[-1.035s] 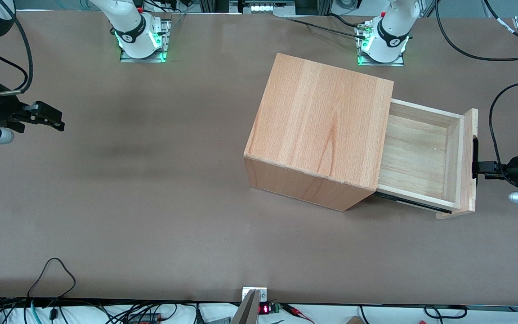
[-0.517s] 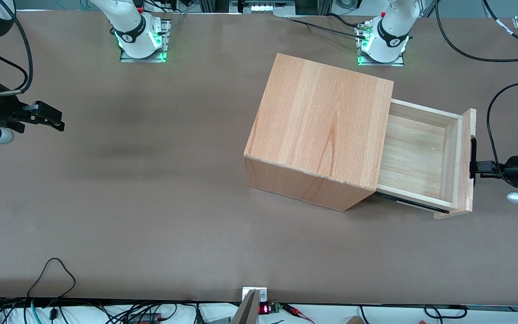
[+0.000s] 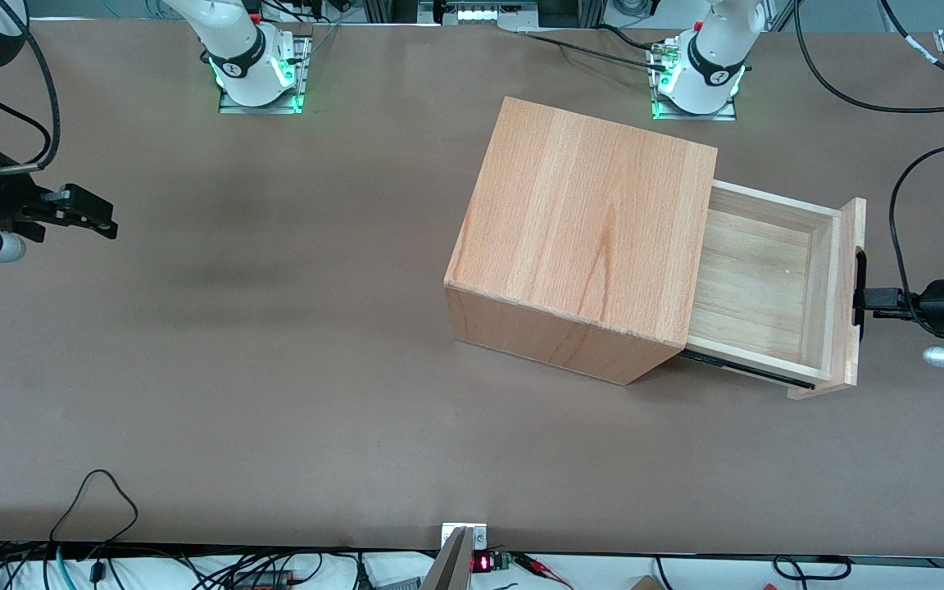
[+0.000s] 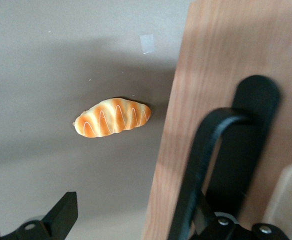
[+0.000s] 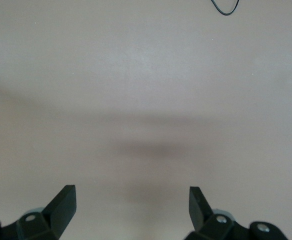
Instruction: Open top drawer with left arm
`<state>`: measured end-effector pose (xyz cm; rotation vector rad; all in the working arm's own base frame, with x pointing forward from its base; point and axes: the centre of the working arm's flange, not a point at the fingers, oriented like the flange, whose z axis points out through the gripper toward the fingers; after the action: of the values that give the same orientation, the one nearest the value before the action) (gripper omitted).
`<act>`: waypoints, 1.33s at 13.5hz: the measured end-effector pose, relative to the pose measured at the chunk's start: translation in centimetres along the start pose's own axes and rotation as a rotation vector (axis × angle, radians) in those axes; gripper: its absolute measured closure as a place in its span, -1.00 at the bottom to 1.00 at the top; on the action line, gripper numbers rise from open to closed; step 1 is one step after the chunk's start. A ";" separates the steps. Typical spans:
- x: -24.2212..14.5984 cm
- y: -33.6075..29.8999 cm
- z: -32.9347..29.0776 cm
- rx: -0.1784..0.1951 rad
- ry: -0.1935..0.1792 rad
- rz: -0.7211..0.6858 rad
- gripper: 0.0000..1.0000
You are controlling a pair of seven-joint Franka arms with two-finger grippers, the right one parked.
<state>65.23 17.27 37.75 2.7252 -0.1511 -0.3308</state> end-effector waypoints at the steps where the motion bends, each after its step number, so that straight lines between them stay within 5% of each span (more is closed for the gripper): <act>1: 0.0 0.3 -0.6 0.002 0.003 0.004 -1.00; 7: 0.0 0.3 -1.1 0.004 0.008 0.007 -1.00; 14: -0.5 0.8 -5.3 0.033 0.057 0.016 -1.00; 18: -1.9 3.8 -9.6 0.093 0.082 0.022 -1.00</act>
<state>65.56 17.63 48.26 2.8217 -0.1773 -0.2098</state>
